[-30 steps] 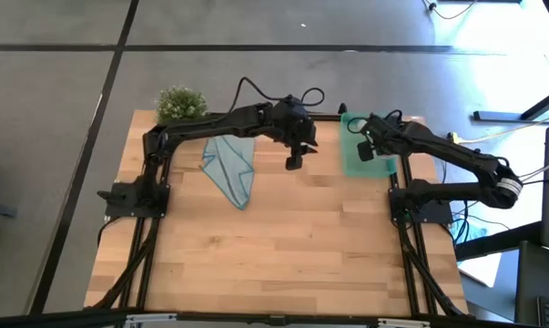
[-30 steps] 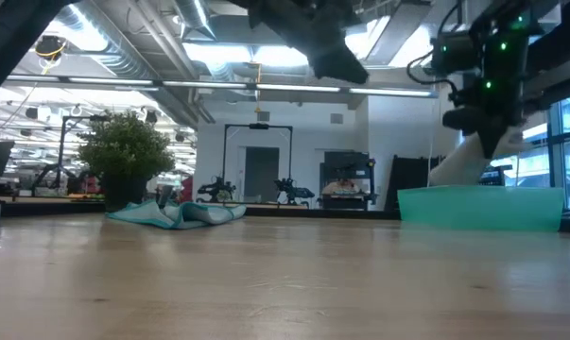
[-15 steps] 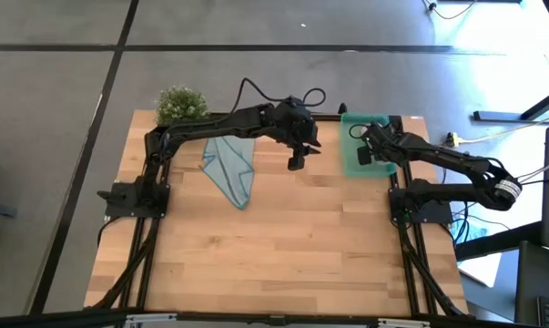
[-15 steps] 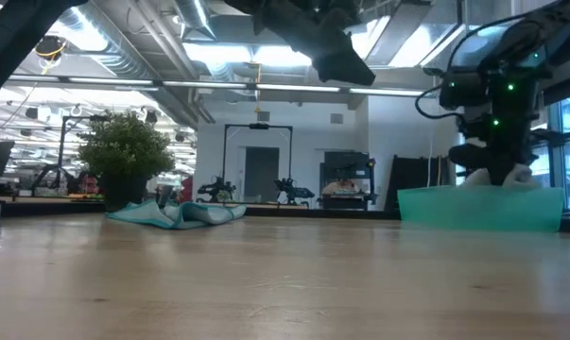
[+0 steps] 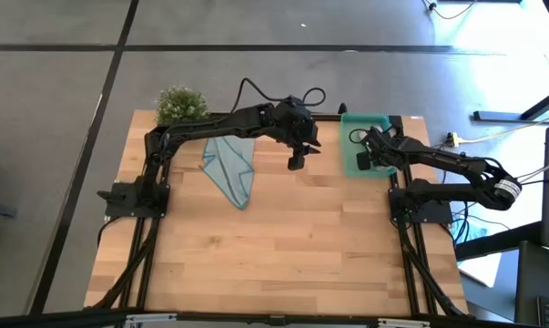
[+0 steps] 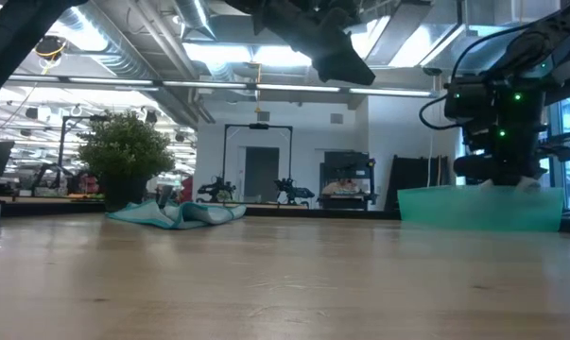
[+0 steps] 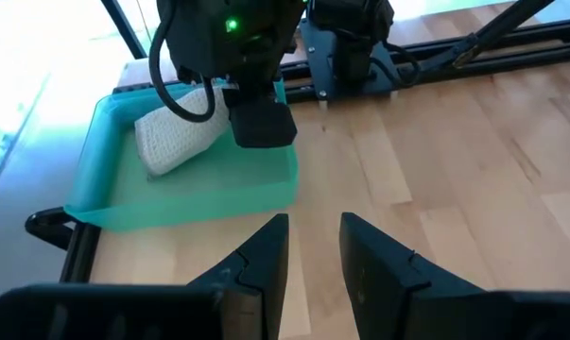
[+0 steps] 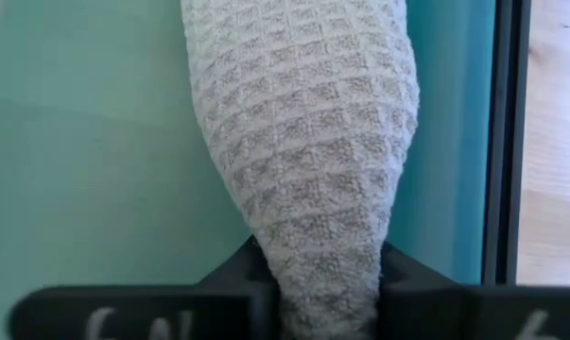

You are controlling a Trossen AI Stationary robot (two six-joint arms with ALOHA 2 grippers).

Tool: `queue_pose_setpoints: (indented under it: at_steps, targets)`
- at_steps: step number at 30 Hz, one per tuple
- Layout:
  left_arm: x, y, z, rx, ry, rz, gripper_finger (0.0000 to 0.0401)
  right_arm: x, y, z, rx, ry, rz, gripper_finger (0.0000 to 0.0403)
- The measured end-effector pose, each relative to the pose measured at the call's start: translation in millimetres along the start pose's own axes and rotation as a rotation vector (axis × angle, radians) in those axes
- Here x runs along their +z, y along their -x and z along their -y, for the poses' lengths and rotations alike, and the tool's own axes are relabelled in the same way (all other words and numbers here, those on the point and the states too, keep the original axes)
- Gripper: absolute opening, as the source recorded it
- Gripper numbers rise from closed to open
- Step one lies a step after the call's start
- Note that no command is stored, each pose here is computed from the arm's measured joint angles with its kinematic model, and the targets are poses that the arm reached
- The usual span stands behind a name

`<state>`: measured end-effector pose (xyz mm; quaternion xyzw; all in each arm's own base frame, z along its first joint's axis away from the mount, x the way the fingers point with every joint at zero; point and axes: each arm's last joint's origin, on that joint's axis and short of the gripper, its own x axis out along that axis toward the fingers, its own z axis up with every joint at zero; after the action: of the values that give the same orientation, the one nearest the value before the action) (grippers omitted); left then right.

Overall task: Roll microfiber towels into tight, uniform cylinder then place into a basket
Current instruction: Put the gray towel into the green bin

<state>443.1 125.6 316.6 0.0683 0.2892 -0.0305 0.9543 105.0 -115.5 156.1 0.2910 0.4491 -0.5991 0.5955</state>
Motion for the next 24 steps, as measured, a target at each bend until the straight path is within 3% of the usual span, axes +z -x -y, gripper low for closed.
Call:
queue_pose_setpoints:
  at_steps: [5,24]
  targets:
    - [-0.1,0.0,0.0,0.0,0.0,-0.001,0.0092,0.6,0.0,-0.5,0.005,-0.002,0.006,0.013]
    - [-1.5,0.0,0.5,-0.005,0.005,-0.016,0.0093,1.1,0.0,-0.9,0.014,0.002,0.007,0.0242]
